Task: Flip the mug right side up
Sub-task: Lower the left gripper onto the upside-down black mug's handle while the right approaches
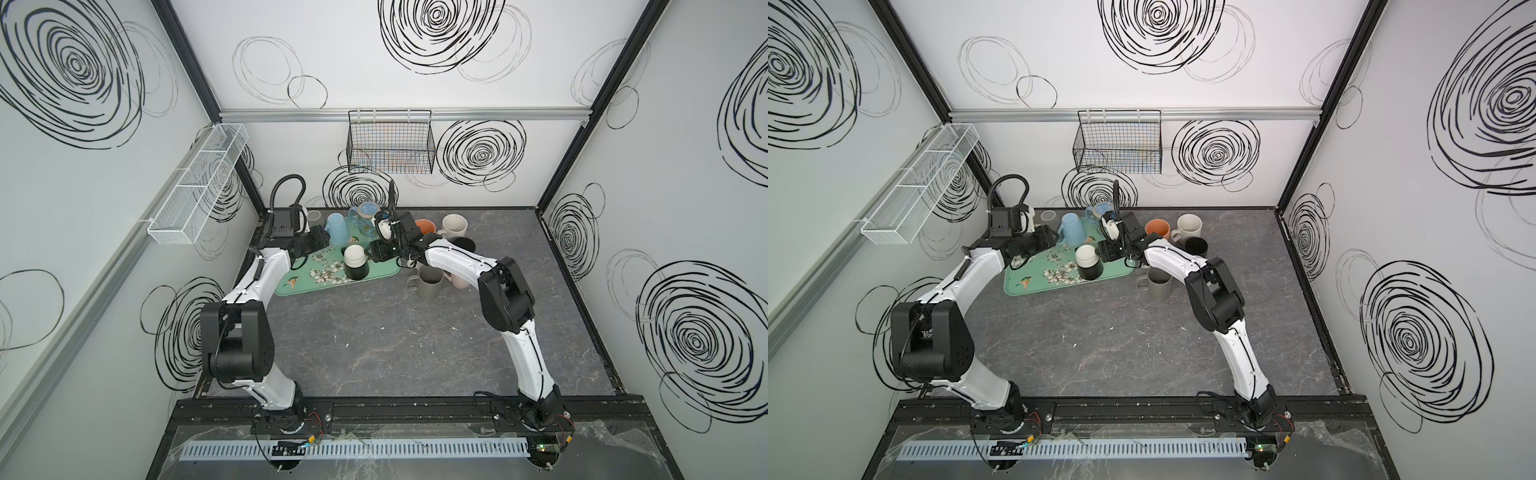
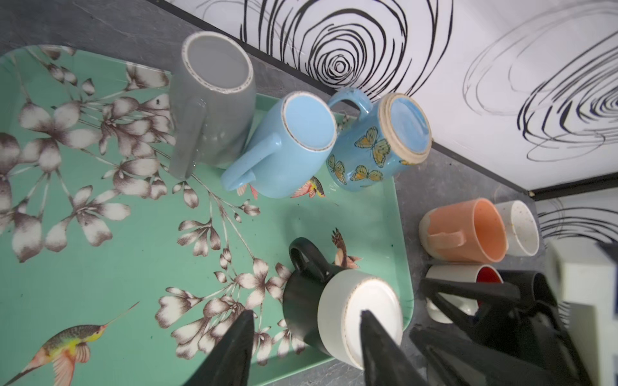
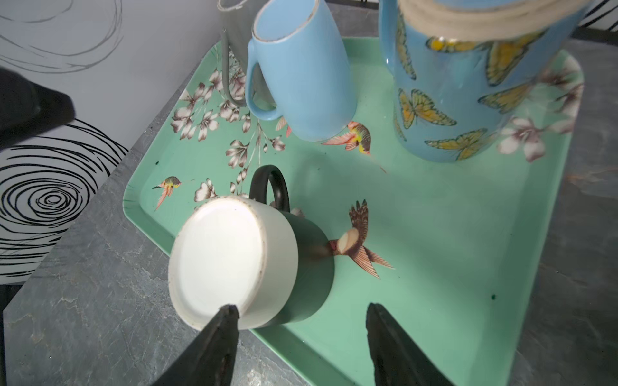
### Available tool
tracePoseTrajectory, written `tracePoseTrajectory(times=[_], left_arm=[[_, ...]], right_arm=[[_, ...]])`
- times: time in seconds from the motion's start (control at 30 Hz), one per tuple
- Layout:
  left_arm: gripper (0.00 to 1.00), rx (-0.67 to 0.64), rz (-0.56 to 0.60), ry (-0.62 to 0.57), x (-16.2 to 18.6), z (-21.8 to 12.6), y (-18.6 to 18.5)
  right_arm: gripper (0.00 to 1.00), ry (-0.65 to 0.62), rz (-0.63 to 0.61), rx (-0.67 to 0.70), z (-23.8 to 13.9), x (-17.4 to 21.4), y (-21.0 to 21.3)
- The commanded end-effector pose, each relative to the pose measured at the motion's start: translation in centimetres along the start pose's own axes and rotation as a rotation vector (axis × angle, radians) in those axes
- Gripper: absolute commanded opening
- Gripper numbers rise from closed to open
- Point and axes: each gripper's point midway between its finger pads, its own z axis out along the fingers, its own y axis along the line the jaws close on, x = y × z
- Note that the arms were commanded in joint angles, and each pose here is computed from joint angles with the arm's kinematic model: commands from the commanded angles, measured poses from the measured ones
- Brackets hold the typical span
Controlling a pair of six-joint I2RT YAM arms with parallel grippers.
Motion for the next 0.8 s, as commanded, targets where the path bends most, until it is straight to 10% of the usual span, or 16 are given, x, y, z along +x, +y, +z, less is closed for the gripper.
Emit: tracePoseTrajectory(times=[0.0,0.77], left_arm=[[0.47,-0.095,-0.069,0.048,0.4,1.2,0.7],[0.54,-0.315,-0.184,0.363,7.6,10.9,2.0]], right_arm=[[0.60,0.022,0.025,-0.064,0.8,0.2,1.2],[0.54,0.110,-0.012,-0.155,2.2,4.1,2.6]])
